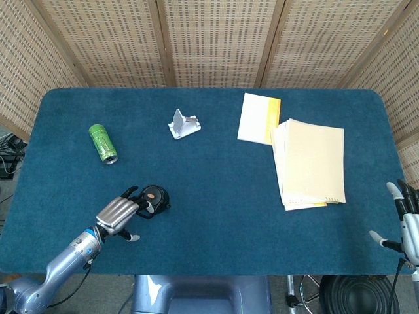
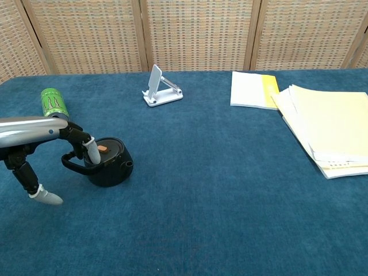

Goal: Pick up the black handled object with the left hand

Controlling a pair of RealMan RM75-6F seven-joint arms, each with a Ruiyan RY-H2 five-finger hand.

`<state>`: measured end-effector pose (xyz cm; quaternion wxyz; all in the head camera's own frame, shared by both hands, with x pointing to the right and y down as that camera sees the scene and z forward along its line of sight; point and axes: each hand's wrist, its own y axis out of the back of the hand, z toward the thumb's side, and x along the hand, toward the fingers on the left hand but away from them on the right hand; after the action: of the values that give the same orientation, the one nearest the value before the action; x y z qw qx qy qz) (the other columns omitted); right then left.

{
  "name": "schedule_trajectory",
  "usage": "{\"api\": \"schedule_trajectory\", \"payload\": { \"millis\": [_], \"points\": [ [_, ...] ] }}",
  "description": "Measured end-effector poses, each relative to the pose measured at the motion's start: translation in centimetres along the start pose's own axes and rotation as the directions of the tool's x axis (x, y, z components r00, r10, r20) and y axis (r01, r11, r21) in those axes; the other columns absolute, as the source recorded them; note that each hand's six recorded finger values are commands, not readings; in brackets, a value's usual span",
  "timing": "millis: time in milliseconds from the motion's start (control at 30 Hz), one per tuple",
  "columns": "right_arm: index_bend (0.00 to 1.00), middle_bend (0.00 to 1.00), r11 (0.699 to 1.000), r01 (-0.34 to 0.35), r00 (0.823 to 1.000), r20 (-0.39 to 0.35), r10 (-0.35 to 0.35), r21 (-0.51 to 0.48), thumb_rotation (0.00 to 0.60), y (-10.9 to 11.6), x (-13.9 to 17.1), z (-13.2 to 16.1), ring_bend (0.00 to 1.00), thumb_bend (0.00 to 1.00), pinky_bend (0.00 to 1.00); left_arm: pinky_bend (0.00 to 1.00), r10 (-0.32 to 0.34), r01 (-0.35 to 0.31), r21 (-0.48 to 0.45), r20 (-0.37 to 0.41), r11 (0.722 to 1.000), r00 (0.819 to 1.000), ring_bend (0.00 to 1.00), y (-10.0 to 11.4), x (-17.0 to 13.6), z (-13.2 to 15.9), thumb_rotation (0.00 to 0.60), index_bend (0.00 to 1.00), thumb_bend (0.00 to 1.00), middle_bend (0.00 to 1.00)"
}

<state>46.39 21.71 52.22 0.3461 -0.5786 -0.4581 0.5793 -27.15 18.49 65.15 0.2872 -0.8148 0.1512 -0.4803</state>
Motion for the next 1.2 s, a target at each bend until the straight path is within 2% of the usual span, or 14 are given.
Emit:
{"api": "schedule_trajectory", "payload": {
  "millis": [567, 700, 1200],
  "points": [
    [0.0, 0.0, 1.0, -0.002, 1.0, 0.002, 0.002, 0.0, 0.6, 0.0, 0.0, 0.0, 0.0, 0.0, 0.0, 0.0, -0.008, 0.008, 0.001, -0.02, 1.0, 1.0, 0.31, 0.0, -0.2, -0.6, 0.6, 0.37, 0.0, 0.35],
    [0.0, 0.0, 1.0, -0.003, 1.0, 0.001, 0.003, 0.002, 0.6, -0.1, 0.0, 0.0, 0.0, 0.0, 0.0, 0.0, -0.031, 0.031, 0.01, -0.022, 0.999, 0.999, 0.32, -0.3, -0.3, -0.7, 0.6, 0.37, 0.0, 0.35],
    [0.0, 0.0, 1.0, -0.007, 1.0, 0.002, 0.007, 0.002, 0.6, -0.2, -0.1, 0.0, 0.0, 0.0, 0.0, 0.0, -0.049, 0.049, 0.001, -0.044, 0.999, 0.998, 0.32, -1.7, 0.1, -1.2, 0.6, 0.37, 0.0, 0.35]
  ]
}}
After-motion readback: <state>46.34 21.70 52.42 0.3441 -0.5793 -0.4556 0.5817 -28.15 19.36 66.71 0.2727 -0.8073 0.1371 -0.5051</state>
